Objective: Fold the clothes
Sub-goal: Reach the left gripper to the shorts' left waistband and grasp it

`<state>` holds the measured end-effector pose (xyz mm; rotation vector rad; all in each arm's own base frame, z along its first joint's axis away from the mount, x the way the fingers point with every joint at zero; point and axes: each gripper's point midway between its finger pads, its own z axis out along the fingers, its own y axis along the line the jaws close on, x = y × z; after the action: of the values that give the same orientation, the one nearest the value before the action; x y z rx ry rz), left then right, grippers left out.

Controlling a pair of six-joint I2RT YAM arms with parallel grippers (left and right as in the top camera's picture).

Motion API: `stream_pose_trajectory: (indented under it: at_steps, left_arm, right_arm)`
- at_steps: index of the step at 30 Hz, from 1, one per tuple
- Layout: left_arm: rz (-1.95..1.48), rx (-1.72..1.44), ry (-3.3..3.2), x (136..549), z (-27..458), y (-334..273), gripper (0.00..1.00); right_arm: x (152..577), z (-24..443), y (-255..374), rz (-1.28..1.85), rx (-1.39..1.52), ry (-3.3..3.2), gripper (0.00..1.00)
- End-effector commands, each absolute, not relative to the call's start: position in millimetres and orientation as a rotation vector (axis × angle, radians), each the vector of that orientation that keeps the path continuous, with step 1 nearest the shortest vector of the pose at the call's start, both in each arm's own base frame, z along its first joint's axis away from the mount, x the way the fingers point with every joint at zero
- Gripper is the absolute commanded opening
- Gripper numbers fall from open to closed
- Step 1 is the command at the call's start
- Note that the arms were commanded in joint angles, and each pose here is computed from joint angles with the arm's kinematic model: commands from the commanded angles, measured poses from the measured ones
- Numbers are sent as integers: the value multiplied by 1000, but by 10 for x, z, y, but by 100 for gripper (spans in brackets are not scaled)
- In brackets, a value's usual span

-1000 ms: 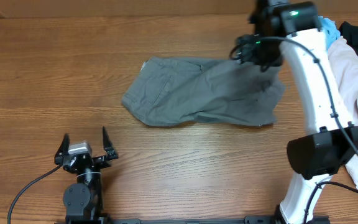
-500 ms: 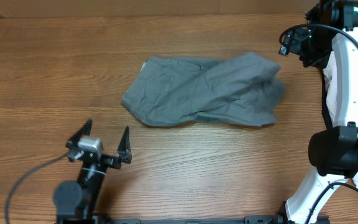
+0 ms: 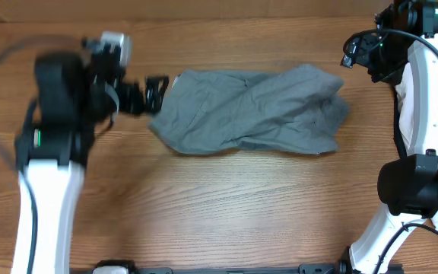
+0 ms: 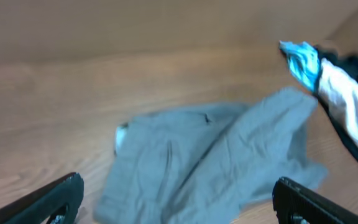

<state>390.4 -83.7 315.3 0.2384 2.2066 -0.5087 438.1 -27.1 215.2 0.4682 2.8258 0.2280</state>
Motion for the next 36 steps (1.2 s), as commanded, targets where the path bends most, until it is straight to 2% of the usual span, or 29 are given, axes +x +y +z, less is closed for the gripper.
stream_pose_trajectory:
  at_steps: [1,5,10,15,19,26,31,36]
  left_arm:
    - [-565,325,2244,4270,3109,-1066,100]
    - [-591,329,2283,4659,2786,-1159,100]
    - [-695,336,2375,4831,2248,-1273,100]
    - [-722,306,2506,4934,1607,-1305,78]
    - [-718,314,2572,4997,1173,-1397,74]
    - [-598,345,2603,5162,681,-1520,78]
    - [-402,327,2571,5357,595,-1418,86]
    - [-363,308,2493,5538,701,-1393,82]
  right_arm:
    - [4389,2241,-272,231,467,2799,83]
    - [4389,2237,-273,230,467,2800,83]
    - [4382,2198,-272,229,459,2811,83]
    - [4410,2110,-273,229,460,2814,84]
    - [4418,2027,-274,229,463,2824,84]
    - [4429,1999,-275,229,464,2827,84]
    - [4445,2003,-278,229,462,2820,84]
    - [4457,2005,-281,229,461,2815,84]
